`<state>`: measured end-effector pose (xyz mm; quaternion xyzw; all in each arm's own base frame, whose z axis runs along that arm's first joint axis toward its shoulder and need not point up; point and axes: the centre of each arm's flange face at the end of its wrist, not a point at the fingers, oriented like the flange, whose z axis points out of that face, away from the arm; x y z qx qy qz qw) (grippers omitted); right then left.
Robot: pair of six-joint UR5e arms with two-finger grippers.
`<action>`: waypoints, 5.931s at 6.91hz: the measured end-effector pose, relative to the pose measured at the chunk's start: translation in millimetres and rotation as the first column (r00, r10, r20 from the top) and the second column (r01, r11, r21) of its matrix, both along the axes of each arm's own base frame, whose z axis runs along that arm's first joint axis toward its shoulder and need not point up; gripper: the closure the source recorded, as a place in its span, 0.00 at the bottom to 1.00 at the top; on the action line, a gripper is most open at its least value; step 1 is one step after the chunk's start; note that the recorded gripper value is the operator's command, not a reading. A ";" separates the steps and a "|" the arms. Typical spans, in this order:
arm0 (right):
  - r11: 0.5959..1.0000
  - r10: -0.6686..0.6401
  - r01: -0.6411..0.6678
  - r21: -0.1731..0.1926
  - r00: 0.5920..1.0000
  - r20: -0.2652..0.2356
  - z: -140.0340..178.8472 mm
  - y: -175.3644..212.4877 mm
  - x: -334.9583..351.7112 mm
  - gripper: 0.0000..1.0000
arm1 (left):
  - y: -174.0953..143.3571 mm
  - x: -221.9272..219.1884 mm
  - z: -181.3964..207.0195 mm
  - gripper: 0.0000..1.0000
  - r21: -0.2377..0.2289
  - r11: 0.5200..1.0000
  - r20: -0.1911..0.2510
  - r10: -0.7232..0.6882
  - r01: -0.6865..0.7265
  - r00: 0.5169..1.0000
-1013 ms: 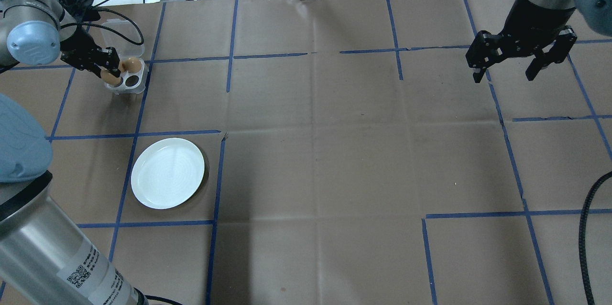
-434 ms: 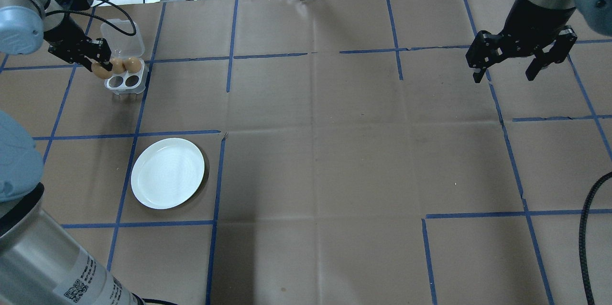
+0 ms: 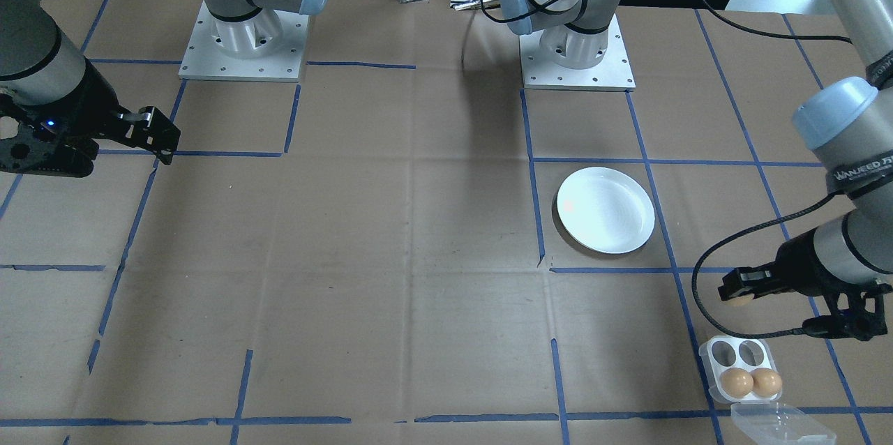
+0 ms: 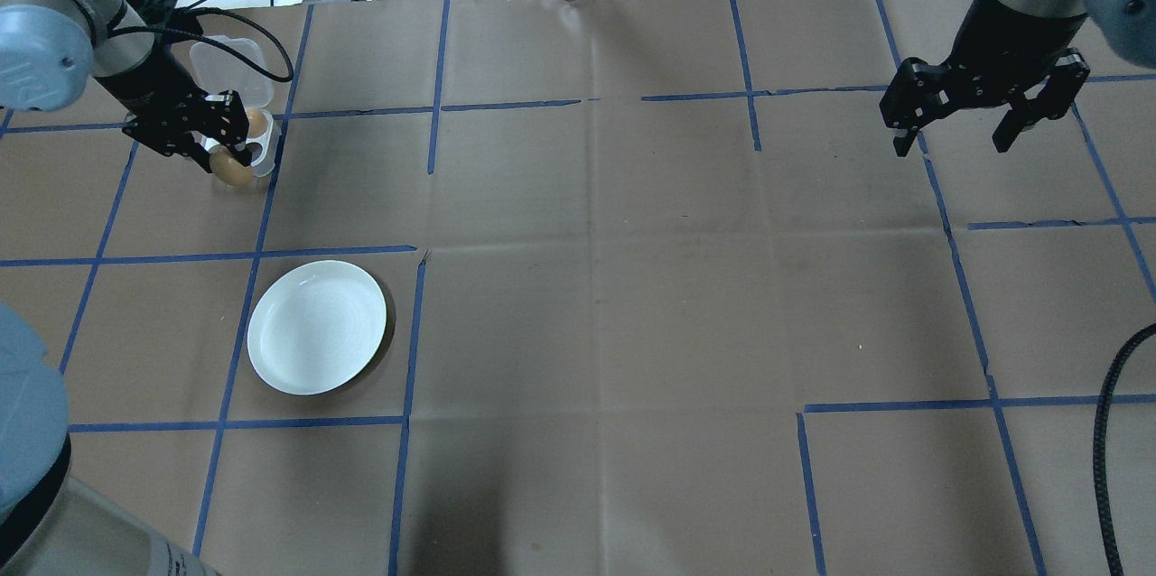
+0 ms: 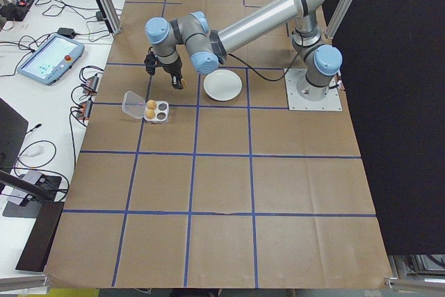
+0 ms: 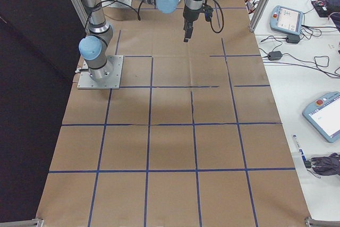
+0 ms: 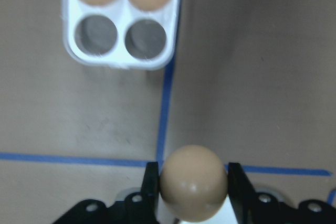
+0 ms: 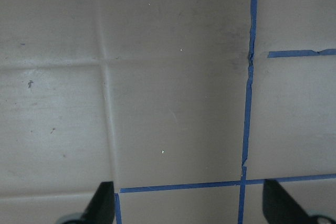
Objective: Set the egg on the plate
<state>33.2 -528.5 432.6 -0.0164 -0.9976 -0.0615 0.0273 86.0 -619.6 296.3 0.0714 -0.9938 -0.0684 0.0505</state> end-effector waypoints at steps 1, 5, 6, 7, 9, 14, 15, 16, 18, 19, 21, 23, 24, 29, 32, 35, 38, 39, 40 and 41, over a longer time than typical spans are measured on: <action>1.000 0.000 0.000 0.000 1.000 0.000 0.0 0.0 0.0 0.00 | 29.1 -15.0 -10.9 0.76 0.042 0.999 -0.016 0.028 -0.027 0.999; 1.000 0.000 0.000 0.000 1.000 0.000 0.0 0.0 0.0 0.00 | 114.6 -47.4 -59.3 0.01 0.145 0.986 -0.038 0.083 -0.077 0.996; 1.000 0.000 0.000 0.000 1.000 0.000 0.0 0.0 0.0 0.00 | 115.3 -47.2 -62.0 0.01 0.140 0.987 -0.037 0.088 -0.082 0.995; 1.000 0.000 0.000 0.000 1.000 0.000 0.0 0.0 0.0 0.00 | 114.1 -45.0 -59.0 0.01 0.131 0.987 -0.032 0.094 -0.089 0.995; 1.000 0.000 0.000 0.000 1.000 0.000 0.0 0.0 0.0 0.00 | 90.6 -24.6 -36.8 0.01 0.052 0.997 -0.012 0.062 -0.061 0.998; 1.000 0.000 0.000 0.000 1.000 0.000 0.0 0.0 0.0 0.00 | -32.6 51.3 -18.4 0.00 -0.127 0.791 0.056 -0.596 0.598 0.801; 1.000 0.000 0.000 0.000 1.000 0.000 0.0 0.0 0.0 0.00 | -50.2 65.3 -26.6 0.00 -0.142 0.676 0.095 -0.718 0.723 0.690; 1.000 0.000 0.000 0.000 1.000 0.000 0.0 0.0 0.0 0.00 | -61.4 78.6 -32.5 0.00 -0.131 0.593 0.129 -0.785 0.795 0.606; 1.000 0.000 0.000 0.000 1.000 0.000 0.0 0.0 0.0 0.00 | -73.3 90.6 -35.4 0.00 -0.103 0.478 0.174 -0.855 0.872 0.489; 1.000 0.000 0.000 0.000 1.000 0.000 0.0 0.0 0.0 0.00 | -78.8 91.1 -38.1 0.01 -0.102 0.447 0.185 -0.869 0.889 0.458; 1.000 0.000 0.000 0.000 1.000 0.000 0.0 0.0 0.0 0.00 | -90.4 88.7 -51.6 0.02 -0.115 0.378 0.190 -0.899 0.919 0.394; 1.000 0.000 0.000 0.000 1.000 0.000 0.0 0.0 0.0 0.00 | -107.2 91.6 -65.9 0.02 -0.134 0.288 0.206 -0.928 0.948 0.311; 1.000 0.000 0.000 0.000 1.000 0.000 0.0 0.0 0.0 0.00 | -112.7 93.3 -72.9 0.04 -0.136 0.263 0.205 -0.936 0.955 0.287; 1.000 0.000 0.000 0.000 1.000 0.000 0.0 0.0 0.0 0.00 | -118.5 94.3 -93.2 0.05 -0.149 0.227 0.187 -0.949 0.962 0.253; 1.000 0.000 0.000 0.000 1.000 0.000 0.0 0.0 0.0 0.00 | -119.6 92.5 -97.2 0.33 -0.167 0.227 0.185 -0.949 0.959 0.256; 1.000 0.000 0.000 0.000 1.000 0.000 0.0 0.0 0.0 0.00 | -118.9 92.0 -89.1 0.86 -0.155 0.228 0.193 -0.947 0.961 0.256; 1.000 0.000 0.000 0.000 1.000 0.000 0.0 0.0 0.0 0.00 | -117.7 90.0 -66.0 0.91 -0.146 0.222 0.222 -0.942 0.964 0.251; 1.000 0.000 0.000 0.000 1.000 0.000 0.0 0.0 0.0 0.00 | -114.5 88.6 -48.7 0.91 -0.142 0.220 0.239 -0.939 0.965 0.249; 1.000 0.000 0.000 0.000 1.000 0.000 0.0 0.0 0.0 0.00 | -107.2 84.4 -32.5 0.91 -0.143 0.225 0.240 -0.937 0.964 0.254; 1.000 0.000 0.000 0.000 1.000 0.000 0.0 0.0 0.0 0.00 | -95.5 78.2 -19.8 0.91 -0.149 0.256 0.223 -0.932 0.955 0.285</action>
